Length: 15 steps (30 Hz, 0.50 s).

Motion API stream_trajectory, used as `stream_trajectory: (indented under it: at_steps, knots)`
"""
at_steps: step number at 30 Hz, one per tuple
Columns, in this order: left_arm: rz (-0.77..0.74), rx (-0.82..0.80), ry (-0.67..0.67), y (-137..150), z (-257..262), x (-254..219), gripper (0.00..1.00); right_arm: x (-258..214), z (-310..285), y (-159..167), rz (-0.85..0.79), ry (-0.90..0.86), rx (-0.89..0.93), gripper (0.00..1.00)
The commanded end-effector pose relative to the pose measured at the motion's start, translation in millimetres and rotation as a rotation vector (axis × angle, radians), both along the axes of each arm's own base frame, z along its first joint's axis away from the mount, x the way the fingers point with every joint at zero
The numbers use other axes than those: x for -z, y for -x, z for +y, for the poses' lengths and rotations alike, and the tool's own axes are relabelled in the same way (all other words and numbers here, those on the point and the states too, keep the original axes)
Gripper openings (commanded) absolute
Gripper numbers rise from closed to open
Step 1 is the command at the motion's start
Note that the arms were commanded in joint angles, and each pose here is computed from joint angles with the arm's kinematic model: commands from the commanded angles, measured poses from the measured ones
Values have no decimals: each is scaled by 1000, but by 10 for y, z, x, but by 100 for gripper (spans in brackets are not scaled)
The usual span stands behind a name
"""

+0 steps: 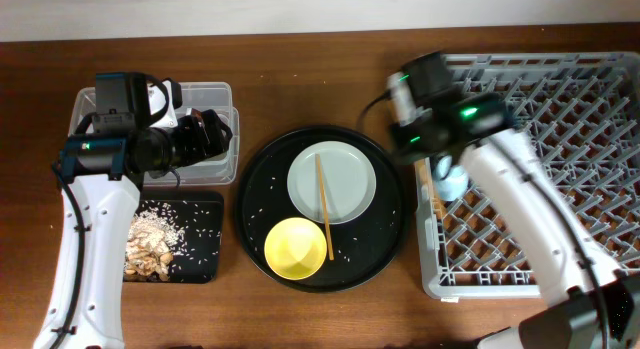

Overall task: Sort waste into correct bins and load items into the dishwasher rack
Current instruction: 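Carry the chopstick into the dish rack and release it upright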

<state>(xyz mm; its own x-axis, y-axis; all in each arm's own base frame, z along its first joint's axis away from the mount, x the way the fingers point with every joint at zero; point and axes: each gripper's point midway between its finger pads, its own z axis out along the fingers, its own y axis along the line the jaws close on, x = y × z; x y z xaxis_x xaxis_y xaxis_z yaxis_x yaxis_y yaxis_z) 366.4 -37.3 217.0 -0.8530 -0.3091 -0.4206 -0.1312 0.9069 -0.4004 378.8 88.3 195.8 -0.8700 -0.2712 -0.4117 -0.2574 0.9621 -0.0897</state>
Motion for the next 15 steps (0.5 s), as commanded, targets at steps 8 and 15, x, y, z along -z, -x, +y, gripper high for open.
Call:
stream_trajectory:
  at_steps: [8,15]
  knots:
    - [10,0,-9,2,22,44,99,40,-1698,-213,-17,129,228,4]
    - [10,0,-9,2,22,44,99,407,-2005,-376,17,73,195,4]
